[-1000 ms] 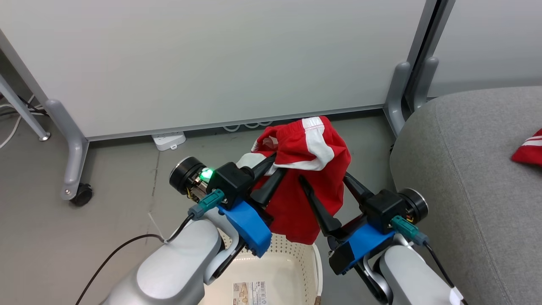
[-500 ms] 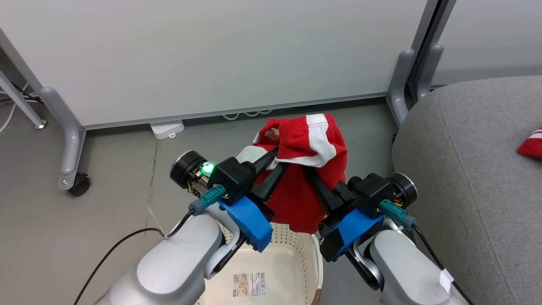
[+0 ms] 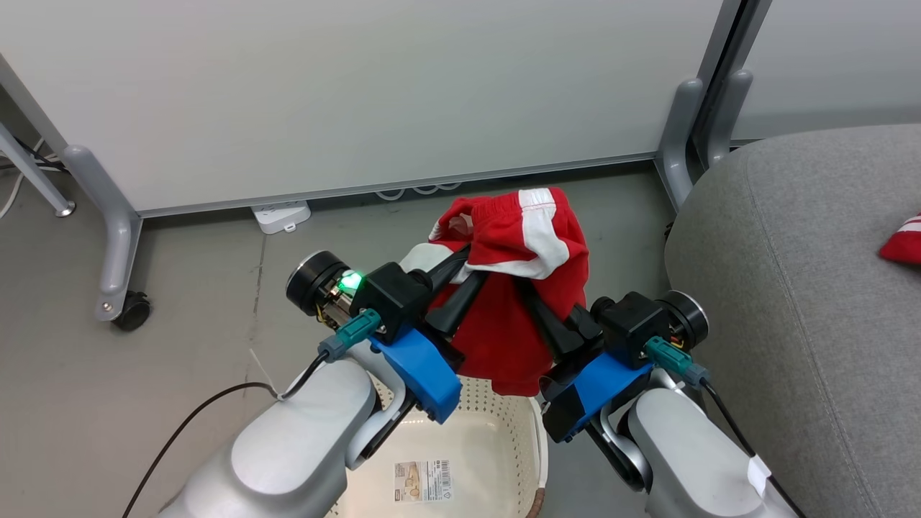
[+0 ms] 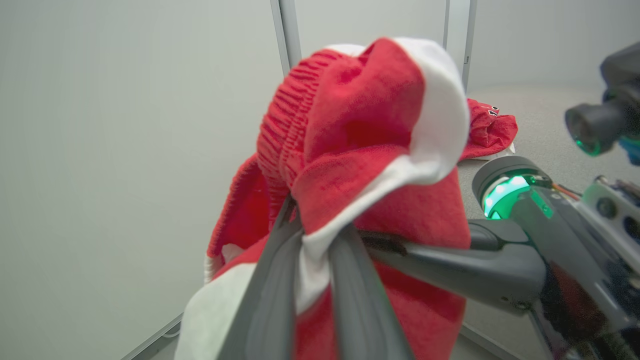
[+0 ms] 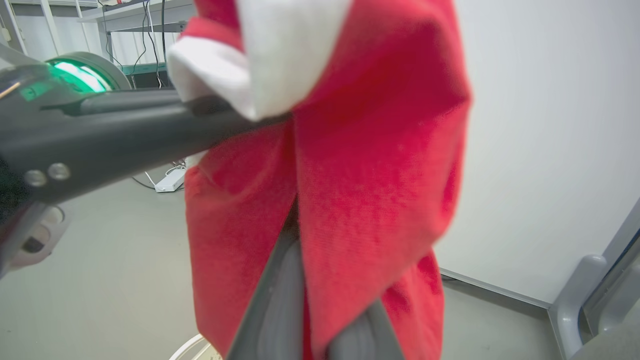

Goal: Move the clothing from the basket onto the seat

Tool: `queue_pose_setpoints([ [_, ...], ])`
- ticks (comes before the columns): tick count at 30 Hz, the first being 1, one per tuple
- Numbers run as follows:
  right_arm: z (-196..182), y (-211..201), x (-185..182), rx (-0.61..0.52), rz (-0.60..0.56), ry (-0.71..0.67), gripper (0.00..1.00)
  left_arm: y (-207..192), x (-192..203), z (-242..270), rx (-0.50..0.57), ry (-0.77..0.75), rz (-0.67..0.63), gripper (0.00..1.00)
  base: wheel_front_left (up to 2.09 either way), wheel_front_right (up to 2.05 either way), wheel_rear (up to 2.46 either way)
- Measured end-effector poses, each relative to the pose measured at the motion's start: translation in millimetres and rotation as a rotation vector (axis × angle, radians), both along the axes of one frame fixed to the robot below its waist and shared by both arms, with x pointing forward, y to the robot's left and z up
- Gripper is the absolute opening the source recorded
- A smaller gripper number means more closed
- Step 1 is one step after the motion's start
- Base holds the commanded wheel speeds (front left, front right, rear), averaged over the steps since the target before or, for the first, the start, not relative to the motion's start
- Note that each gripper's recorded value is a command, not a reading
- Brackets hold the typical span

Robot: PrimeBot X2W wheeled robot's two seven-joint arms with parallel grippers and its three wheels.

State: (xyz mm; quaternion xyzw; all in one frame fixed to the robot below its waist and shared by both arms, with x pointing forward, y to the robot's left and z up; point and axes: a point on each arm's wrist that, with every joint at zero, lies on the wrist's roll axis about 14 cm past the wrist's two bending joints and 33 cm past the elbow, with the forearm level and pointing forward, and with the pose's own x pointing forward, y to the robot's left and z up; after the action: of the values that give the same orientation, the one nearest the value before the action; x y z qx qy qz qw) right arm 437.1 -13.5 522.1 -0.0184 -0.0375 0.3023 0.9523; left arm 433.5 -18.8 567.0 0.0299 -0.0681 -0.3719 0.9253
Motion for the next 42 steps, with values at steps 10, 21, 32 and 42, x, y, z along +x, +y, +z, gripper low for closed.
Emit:
queue_pose_setpoints([
  [10, -1.1, -0.3, 0.9, 0.004, -0.002, 0.004, 0.00, 2.2, 3.7, -0.2, -0.003, 0.001, 0.012, 1.00, 0.00, 0.00, 0.00],
  [21, -3.5, -6.6, 4.1, 0.011, -0.022, 0.013, 0.00, 1.3, 7.4, -1.6, -0.005, -0.002, 0.012, 1.00, 0.00, 0.00, 0.00],
  [32, -8.5, -36.4, 16.9, 0.019, -0.110, 0.020, 0.00, -14.8, 14.7, -14.4, -0.004, 0.022, -0.034, 1.00, 0.00, 0.00, 0.00],
  [42, -7.0, -100.0, 31.3, 0.033, -0.292, 0.006, 0.00, -46.5, 19.3, -29.6, -0.004, 0.048, -0.128, 1.00, 0.00, 0.00, 0.00],
])
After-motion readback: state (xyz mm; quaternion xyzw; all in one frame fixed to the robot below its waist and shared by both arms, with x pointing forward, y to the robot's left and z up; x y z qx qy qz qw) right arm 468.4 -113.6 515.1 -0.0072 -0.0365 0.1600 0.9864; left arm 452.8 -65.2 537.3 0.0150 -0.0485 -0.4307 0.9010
